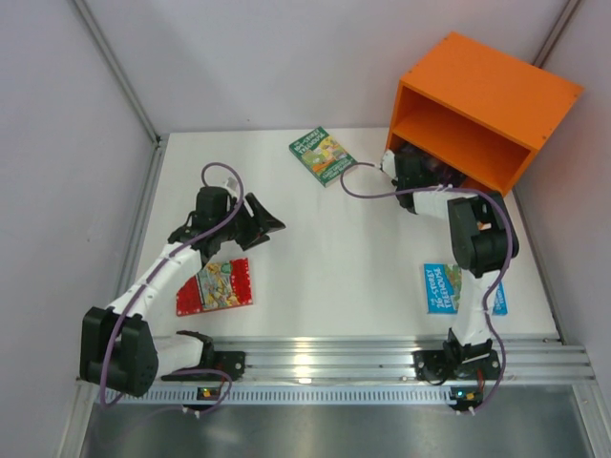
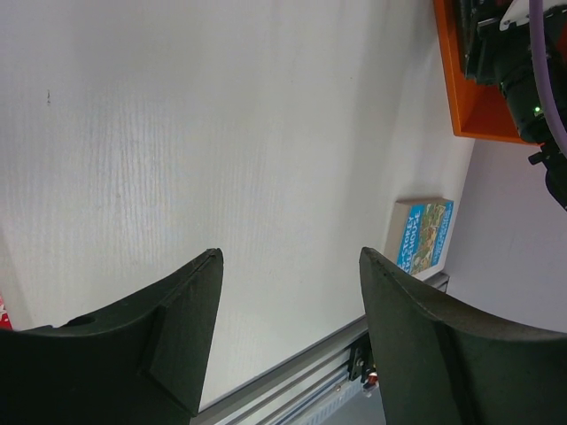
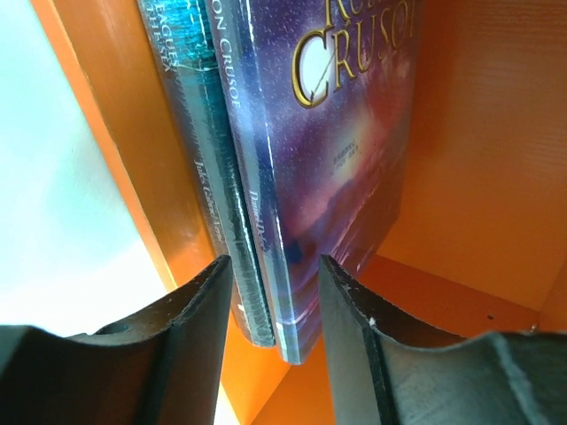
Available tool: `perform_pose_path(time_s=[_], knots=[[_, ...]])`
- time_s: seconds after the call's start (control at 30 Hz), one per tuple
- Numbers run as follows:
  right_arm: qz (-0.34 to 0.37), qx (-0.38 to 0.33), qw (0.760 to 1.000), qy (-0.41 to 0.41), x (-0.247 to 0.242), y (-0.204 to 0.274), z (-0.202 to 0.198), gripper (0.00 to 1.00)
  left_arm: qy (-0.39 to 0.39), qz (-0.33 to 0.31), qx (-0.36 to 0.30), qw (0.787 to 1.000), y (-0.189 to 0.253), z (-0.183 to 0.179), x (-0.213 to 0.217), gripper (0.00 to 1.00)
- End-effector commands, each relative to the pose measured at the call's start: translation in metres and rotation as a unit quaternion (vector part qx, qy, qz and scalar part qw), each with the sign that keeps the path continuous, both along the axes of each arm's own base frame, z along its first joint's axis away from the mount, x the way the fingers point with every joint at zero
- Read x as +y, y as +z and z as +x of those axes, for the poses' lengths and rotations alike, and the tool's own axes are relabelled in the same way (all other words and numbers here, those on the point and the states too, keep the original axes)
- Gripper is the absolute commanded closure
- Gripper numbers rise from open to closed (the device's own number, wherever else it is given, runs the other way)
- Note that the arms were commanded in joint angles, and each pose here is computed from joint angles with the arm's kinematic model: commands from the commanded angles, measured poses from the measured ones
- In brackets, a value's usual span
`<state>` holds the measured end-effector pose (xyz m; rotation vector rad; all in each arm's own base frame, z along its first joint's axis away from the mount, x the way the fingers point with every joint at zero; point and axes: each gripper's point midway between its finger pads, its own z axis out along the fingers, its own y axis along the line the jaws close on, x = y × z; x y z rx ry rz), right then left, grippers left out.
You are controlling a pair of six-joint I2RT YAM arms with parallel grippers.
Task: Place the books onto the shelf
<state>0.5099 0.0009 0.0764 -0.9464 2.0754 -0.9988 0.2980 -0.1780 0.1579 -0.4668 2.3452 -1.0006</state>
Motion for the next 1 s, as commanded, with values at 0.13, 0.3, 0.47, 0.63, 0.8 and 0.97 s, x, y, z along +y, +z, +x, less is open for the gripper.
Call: perform_pose_path(time_s=[0.13,0.3,0.47,0.63,0.8,0.97], knots=[[0.045,-0.063,0.997,-0.009,0.017,0.056,-0.015,0.53,0.013,0.017,-0.042,0.999,0.027,0.009,0.005,0.32],[0.107,-0.076,0.991,-0.031,0.033,0.08,-0.049,0.48,0.023,0.03,-0.081,0.996,0.056,0.015,0.012,0.31],[0.138,-0.09,0.981,-0.1,0.035,0.103,-0.087,0.3,0.019,0.038,-0.102,0.994,0.073,0.013,0.015,0.3],[0.333,-0.087,0.923,-0.175,0.063,0.103,-0.135,0.0,0.007,0.038,-0.102,0.994,0.069,0.006,0.014,0.25],[0.524,-0.06,0.814,-0.244,0.097,0.089,-0.18,0.0,-0.038,0.019,-0.088,0.995,0.054,-0.006,0.002,0.06],[0.618,-0.077,0.679,-0.388,0.094,0.063,-0.231,0.0,-0.072,0.013,-0.068,0.995,0.036,-0.02,-0.008,0.01]])
